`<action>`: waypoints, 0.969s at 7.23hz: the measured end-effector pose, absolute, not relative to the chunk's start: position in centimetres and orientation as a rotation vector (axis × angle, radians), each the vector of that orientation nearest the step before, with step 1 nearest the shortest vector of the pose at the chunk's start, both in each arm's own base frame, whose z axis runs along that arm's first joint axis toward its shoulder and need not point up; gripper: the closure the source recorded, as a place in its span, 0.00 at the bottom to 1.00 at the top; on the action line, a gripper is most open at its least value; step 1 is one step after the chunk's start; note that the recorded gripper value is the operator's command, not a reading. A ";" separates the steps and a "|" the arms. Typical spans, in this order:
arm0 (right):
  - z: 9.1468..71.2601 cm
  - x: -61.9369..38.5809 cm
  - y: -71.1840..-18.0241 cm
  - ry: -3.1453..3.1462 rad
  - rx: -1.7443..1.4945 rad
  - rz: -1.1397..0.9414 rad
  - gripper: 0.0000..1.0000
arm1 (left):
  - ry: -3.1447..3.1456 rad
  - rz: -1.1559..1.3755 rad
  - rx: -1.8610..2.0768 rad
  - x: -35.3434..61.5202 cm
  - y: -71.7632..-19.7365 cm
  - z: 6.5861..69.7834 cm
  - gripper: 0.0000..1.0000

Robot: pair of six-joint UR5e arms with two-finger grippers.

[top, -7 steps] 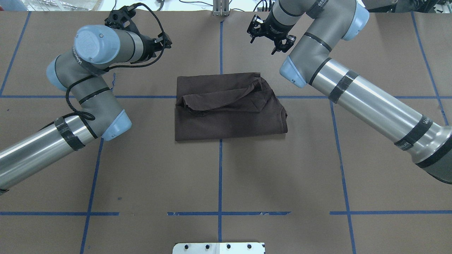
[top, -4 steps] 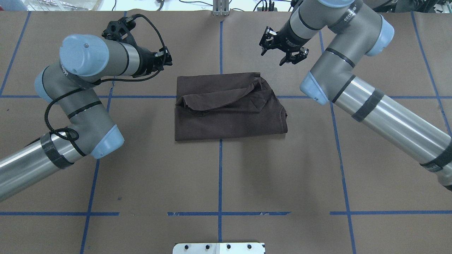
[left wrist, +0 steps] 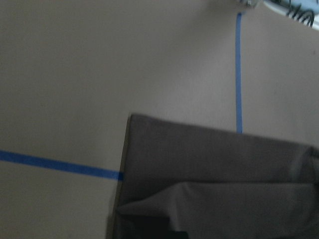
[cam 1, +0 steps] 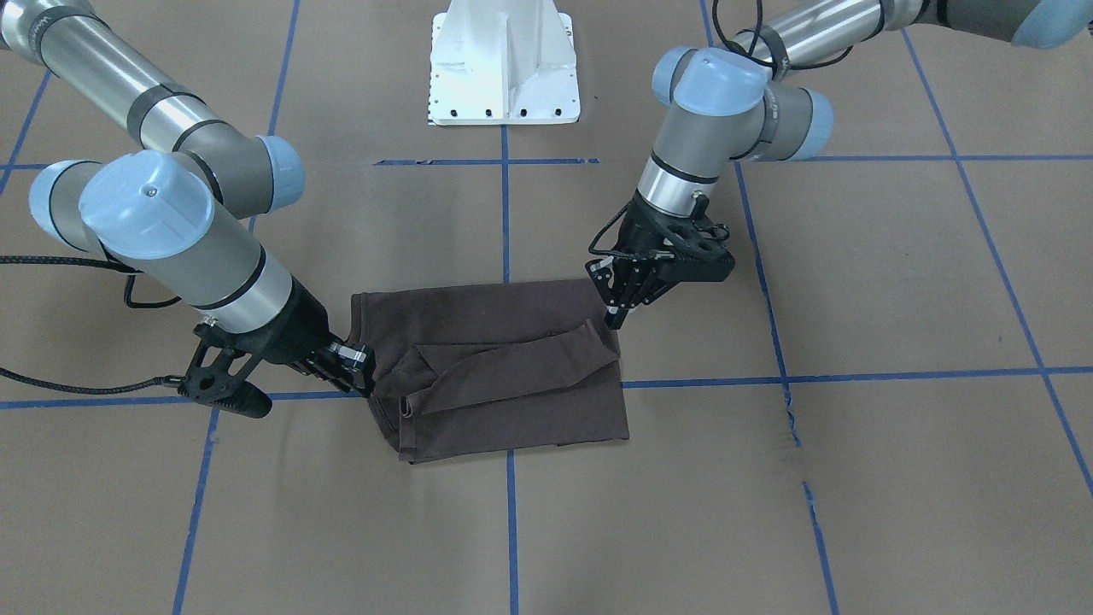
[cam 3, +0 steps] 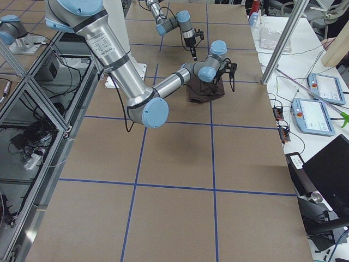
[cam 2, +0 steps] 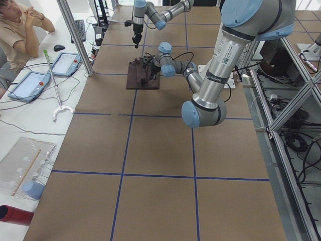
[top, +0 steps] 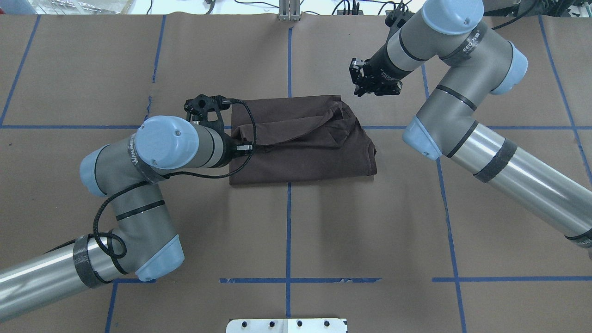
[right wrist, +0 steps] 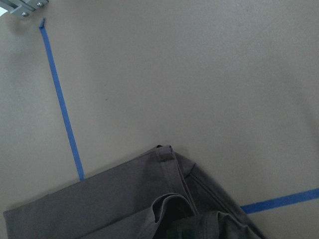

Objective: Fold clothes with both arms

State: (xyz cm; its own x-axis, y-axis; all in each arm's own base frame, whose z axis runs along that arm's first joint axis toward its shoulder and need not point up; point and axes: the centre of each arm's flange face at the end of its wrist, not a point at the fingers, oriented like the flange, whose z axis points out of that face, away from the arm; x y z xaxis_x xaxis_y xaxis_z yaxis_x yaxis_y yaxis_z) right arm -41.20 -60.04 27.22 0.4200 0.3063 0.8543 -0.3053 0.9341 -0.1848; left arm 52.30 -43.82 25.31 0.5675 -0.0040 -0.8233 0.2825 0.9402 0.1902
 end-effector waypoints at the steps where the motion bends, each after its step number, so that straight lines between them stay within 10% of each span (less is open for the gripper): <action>1: 27.2 -41.3 -59.9 -1.071 0.001 0.382 0.07 | 0.927 -0.134 0.316 53.2 -43.2 25.8 1.00; 7: 27.0 -40.2 -59.0 -1.086 0.008 0.377 0.04 | 0.804 -0.114 0.399 56.8 -55.3 24.1 1.00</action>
State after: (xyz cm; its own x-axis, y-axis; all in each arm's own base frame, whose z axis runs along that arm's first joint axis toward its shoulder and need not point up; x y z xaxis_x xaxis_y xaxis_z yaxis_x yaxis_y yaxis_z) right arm -40.15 -58.98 26.99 0.4087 0.2952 0.8636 -0.3032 0.9364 -0.1766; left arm 56.78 -55.29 24.14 0.6921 0.0508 -0.7200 0.2489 0.9196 0.3041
